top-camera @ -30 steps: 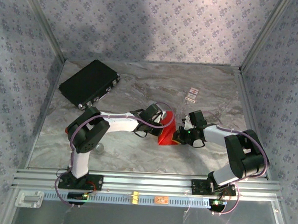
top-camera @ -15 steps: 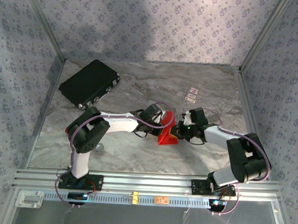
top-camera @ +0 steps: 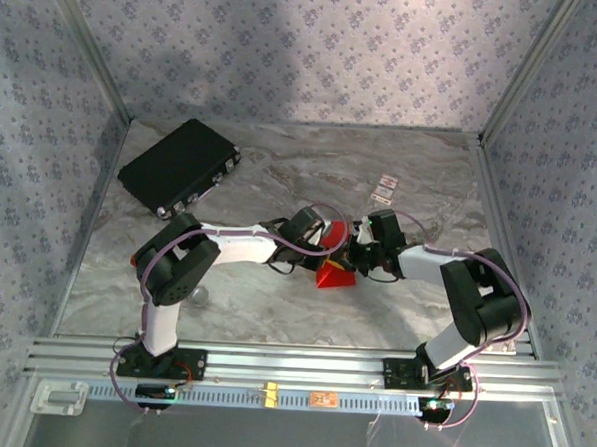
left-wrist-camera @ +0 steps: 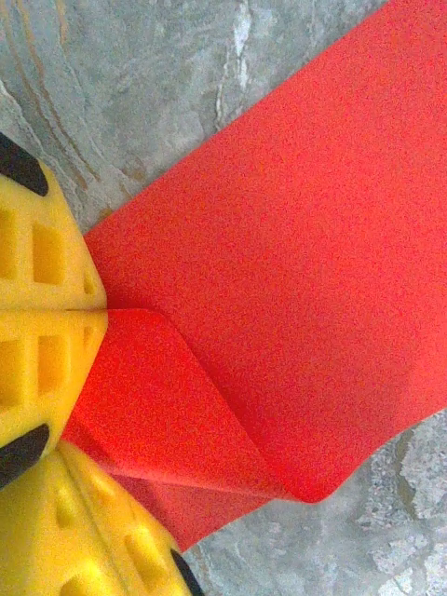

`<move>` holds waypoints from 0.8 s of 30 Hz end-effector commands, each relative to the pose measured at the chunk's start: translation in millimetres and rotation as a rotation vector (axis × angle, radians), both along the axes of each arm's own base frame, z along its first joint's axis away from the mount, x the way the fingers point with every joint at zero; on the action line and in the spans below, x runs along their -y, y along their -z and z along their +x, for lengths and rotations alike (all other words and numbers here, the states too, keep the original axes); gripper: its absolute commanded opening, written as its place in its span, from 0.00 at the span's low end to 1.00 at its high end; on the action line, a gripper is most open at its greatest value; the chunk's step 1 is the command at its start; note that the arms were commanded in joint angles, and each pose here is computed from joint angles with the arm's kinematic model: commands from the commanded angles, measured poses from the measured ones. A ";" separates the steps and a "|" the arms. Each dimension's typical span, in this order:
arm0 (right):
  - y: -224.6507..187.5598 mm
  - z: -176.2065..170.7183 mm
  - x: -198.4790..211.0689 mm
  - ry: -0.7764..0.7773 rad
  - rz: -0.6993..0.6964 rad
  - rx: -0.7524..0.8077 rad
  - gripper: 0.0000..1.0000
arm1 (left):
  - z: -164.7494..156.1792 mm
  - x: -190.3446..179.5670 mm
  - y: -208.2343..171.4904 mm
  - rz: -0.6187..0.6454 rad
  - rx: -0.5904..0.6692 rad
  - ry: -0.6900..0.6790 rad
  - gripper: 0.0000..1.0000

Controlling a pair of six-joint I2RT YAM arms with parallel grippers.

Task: Fold a paper plane with a square sheet of paper (pick it up from the middle)
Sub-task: Fold the triangle a second time at the center of the table.

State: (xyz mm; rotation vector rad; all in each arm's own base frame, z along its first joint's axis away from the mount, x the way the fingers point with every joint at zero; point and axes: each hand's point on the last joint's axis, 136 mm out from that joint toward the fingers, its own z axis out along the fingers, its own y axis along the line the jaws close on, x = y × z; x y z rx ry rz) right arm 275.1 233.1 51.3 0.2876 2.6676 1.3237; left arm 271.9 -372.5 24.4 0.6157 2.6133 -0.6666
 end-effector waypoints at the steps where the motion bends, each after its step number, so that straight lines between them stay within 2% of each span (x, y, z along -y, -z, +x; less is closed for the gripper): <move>1: 15.3 0.0 2.4 0.009 -0.026 -0.014 0.00 | -13.0 -6.0 12.6 0.032 -0.045 0.021 0.00; 10: 46.6 -14.1 19.1 0.033 -0.057 -0.063 0.00 | -15.8 -6.7 16.5 0.037 -0.058 0.031 0.00; 19: 5.7 9.9 15.0 0.038 -0.013 0.026 0.00 | -17.4 -7.4 17.8 0.042 -0.065 0.034 0.00; 24: 10.8 20.5 19.8 0.042 -0.051 0.019 0.00 | -17.4 -8.2 17.0 0.046 -0.064 0.033 0.00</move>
